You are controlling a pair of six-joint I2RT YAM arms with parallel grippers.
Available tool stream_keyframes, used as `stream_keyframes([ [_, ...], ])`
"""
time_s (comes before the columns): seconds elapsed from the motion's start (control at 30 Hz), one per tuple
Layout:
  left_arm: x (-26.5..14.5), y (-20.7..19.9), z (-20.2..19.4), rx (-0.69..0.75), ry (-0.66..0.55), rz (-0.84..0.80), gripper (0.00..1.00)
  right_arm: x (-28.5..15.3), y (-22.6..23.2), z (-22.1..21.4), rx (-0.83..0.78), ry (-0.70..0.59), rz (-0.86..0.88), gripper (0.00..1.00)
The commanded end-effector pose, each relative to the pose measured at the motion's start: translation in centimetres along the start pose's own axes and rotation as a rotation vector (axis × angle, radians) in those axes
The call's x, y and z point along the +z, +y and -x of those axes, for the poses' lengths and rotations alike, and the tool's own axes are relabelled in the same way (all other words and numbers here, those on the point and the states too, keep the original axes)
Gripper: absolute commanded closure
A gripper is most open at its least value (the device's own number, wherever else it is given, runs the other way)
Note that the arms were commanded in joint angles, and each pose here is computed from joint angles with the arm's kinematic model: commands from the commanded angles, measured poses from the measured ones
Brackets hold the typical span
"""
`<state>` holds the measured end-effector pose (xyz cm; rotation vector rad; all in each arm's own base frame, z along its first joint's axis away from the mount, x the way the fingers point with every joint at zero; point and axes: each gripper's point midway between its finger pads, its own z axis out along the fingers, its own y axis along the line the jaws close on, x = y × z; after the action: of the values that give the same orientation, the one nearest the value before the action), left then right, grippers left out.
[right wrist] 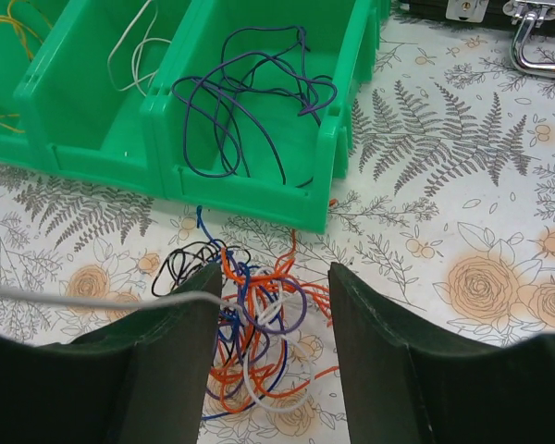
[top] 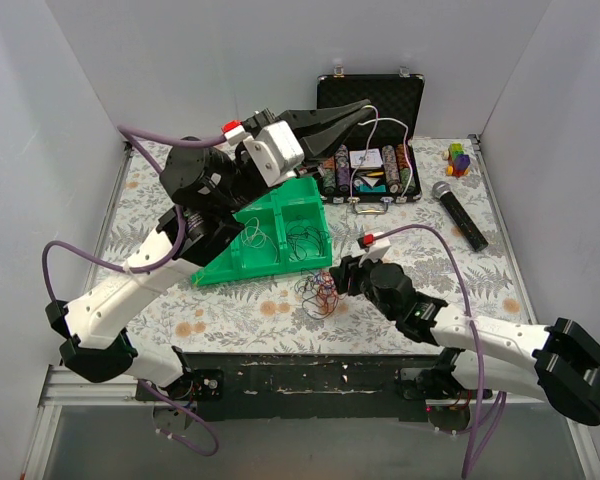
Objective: Untangle the cables
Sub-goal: Place the cable in the bin.
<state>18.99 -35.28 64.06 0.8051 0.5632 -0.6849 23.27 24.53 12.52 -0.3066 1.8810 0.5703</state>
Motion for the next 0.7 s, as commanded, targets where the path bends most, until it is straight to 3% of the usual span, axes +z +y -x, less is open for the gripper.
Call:
stream_keyframes([
  [0.0, 0.1, 0.7, 1.9, -0.022, -0.029, 0.017, 0.98, 0.7, 1.4, 3.1, 0.052, -0.101, 0.033, 0.43],
  [0.27, 1.2, 3.1, 6.0, 0.026, -0.132, 0.079, 1.00, 0.6, -0.1, -0.5, 0.052, -0.008, -0.015, 0.46],
  [0.5, 0.0, 9.4, 14.1, 0.259, -0.365, 0.357, 1.00, -1.3, -2.7, -5.2, 0.084, 0.100, -0.097, 0.47],
  [0.67, -0.8, 10.5, 17.8, 0.408, -0.445, 0.396, 1.00, -2.6, -4.2, -8.1, 0.109, 0.154, -0.131, 0.48],
])
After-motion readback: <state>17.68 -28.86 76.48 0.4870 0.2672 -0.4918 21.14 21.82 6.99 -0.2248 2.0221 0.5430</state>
